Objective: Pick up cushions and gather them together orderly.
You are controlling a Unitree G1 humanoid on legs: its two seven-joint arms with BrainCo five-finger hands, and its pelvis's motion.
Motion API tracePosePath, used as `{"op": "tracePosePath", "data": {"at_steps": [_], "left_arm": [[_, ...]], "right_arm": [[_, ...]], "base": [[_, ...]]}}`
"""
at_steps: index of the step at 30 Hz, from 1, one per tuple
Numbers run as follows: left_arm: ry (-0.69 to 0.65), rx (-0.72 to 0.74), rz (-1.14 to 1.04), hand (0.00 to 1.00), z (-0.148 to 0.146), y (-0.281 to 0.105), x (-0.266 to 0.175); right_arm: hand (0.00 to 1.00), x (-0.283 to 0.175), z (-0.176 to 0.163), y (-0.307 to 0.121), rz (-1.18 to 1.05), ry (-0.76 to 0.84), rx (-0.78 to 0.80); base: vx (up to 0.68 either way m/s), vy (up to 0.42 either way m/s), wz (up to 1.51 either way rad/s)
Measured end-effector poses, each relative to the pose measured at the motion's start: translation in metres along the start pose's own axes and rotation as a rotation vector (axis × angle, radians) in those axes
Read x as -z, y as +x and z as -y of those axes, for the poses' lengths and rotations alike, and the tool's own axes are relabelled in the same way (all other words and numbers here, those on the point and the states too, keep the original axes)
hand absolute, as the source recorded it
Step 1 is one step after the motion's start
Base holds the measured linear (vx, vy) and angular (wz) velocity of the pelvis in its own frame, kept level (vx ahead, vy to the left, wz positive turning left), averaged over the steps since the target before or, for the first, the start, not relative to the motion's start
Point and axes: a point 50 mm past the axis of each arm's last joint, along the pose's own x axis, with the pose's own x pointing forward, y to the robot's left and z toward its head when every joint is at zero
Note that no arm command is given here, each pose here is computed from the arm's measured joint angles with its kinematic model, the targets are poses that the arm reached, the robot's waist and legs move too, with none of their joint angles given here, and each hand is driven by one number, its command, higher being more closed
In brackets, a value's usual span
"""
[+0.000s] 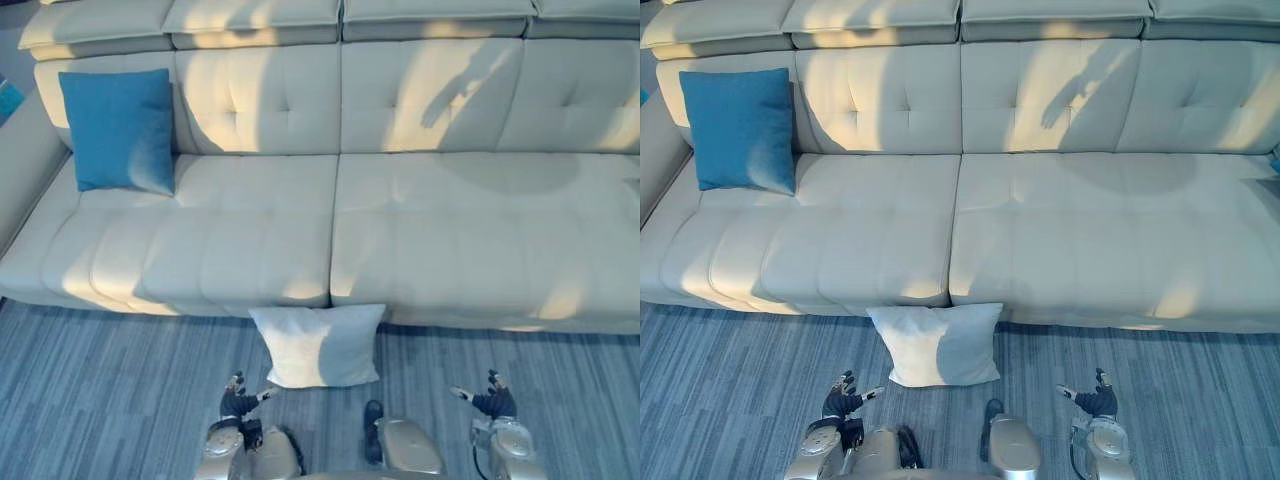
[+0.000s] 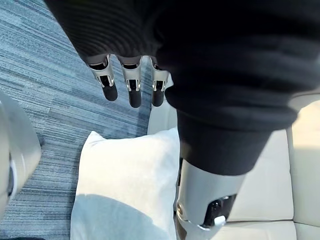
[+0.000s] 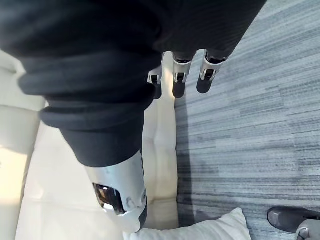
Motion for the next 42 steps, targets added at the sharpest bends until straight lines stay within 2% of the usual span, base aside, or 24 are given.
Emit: {"op": "tracePosePath", "data": {"at_steps": [3, 8, 14, 19, 22, 27, 31, 32, 33, 37, 42], "left_arm": [[0.005, 0.007, 0.06, 0.0, 0.002, 0.007, -0.02], [-0.004, -0.022, 0.208, 0.0, -0.005, 0.018, -0.068], [-0.051, -0.049, 0.489, 0.0, -0.008, 0.027, -0.171], [-0.256, -0.082, 0.732, 0.0, -0.013, 0.013, -0.27], [-0.325, -0.078, 0.804, 0.0, -0.015, 0.003, -0.3], [-0.346, -0.044, 0.92, 0.0, -0.005, -0.017, -0.333], [-0.323, 0.008, 0.996, 0.0, 0.015, -0.033, -0.357], [-0.327, 0.026, 1.019, 1.0, 0.026, -0.04, -0.366], [-0.325, 0.036, 1.027, 1.0, 0.032, -0.043, -0.369], [-0.368, 0.014, 1.046, 1.0, 0.041, -0.052, -0.38], [-0.36, -0.025, 1.059, 1.0, 0.04, -0.056, -0.383]], "right_arm": [[0.0, -0.003, -0.019, -0.002, 0.009, -0.007, -0.051], [0.0, -0.046, -0.039, 0.005, 0.142, 0.022, -0.078], [0.0, -0.124, -0.041, 0.016, 0.369, 0.113, -0.033], [0.0, -0.234, -0.04, 0.013, 0.615, 0.297, -0.012], [0.0, -0.288, -0.032, 0.002, 0.727, 0.416, 0.01], [0.0, -0.345, -0.029, -0.022, 0.869, 0.494, -0.007], [0.0, -0.383, -0.057, -0.054, 0.994, 0.47, -0.11], [0.0, -0.393, -0.074, -0.069, 1.028, 0.47, -0.173], [1.0, -0.396, -0.079, -0.074, 1.043, 0.474, -0.193], [1.0, -0.412, -0.113, -0.109, 1.108, 0.484, -0.302], [1.0, -0.41, -0.12, -0.111, 1.116, 0.456, -0.318]], "base": [[0.04, 0.184, -0.21], [0.02, 0.131, -0.26], [-0.11, 0.046, -0.08], [-0.16, -0.029, -0.02], [-0.16, -0.063, -0.1], [-0.16, -0.054, -0.03], [-0.11, -0.025, -0.03], [-0.06, -0.01, -0.01], [-0.04, -0.02, 0.05], [-0.02, -0.013, 0.04], [-0.04, -0.003, 0.06]]}}
